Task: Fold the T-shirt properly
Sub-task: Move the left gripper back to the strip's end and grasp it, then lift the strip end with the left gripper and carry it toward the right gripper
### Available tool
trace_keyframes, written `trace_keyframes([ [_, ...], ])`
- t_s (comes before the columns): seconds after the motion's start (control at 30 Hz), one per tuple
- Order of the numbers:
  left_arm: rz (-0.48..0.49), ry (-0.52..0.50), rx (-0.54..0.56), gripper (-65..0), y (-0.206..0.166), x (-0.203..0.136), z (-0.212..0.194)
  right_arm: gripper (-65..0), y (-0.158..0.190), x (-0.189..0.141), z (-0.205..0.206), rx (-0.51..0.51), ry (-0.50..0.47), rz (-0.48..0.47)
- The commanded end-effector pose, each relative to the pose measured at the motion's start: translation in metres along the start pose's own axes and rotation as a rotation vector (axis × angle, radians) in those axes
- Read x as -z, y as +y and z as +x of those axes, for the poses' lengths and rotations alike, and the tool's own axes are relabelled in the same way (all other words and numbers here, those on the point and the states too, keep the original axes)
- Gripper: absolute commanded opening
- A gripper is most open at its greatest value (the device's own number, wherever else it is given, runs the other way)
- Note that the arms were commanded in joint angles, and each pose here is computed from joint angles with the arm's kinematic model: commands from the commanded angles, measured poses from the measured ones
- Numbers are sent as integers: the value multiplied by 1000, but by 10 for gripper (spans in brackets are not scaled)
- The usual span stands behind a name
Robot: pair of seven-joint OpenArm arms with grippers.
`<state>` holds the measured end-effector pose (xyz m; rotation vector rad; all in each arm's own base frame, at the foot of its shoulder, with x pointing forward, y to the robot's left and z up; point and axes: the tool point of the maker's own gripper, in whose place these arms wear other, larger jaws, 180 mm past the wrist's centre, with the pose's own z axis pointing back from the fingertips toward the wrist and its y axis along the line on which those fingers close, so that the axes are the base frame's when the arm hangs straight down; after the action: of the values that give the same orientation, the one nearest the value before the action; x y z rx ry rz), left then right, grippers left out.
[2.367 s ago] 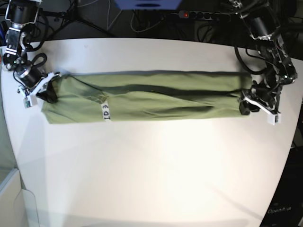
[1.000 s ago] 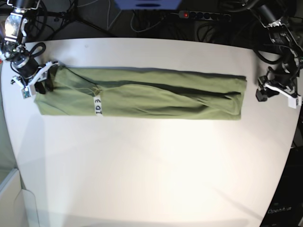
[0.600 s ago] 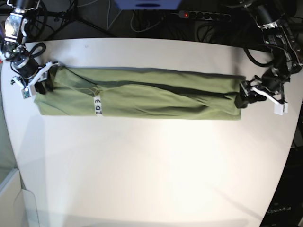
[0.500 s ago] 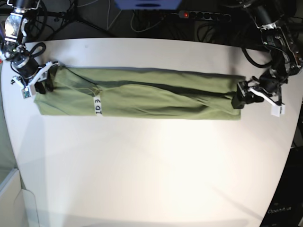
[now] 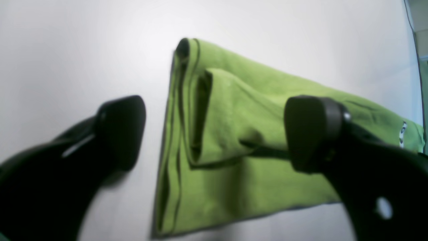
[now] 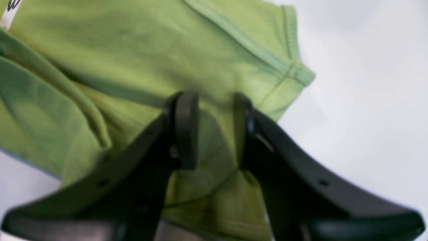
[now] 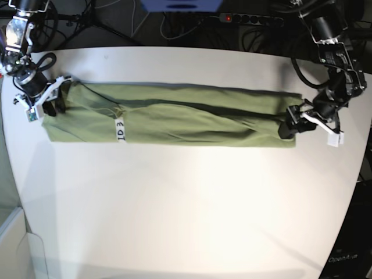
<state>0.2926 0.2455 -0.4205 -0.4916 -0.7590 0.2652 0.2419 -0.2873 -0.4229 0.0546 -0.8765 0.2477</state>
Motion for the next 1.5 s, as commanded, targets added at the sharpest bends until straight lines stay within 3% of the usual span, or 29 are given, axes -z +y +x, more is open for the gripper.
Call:
trace_keyframes([
  [0.0,17,31,11,-107,4,-2,-2,-463,-9,-3,14,-13,-43,-14],
  [0.13,18,35,10,-334,4,-2,-4,-463,-9,-3,14,-12,-44,-16],
  [0.23,18,53,9,-431,4,-2,-7,-463,-9,-3,15,-12,-45,-16],
  [0.3,19,53,9,-459,4,-2,-6,-464,-9,-3,15,-12,-45,-16],
  [0.6,64,77,61,-464,7,4,-2,-464,-9,-3,15,-11,-45,-16],
  [0.67,61,71,64,-532,6,5,1,-464,-8,-2,15,-8,-46,-14],
  [0.73,61,67,68,-648,5,4,3,-467,-6,-2,14,-4,-47,-13],
  [0.97,62,45,83,-622,3,2,12,-486,-4,-1,14,0,-48,-10],
  [1.1,62,-33,174,-622,-14,-11,42,-615,-4,-1,14,-1,-47,-8],
  [1.17,51,-42,208,-622,-29,-15,49,-640,-4,-1,13,0,-46,-8],
  [1.47,24,-61,330,-622,-82,-30,70,-644,-4,-1,13,-2,-43,-8],
])
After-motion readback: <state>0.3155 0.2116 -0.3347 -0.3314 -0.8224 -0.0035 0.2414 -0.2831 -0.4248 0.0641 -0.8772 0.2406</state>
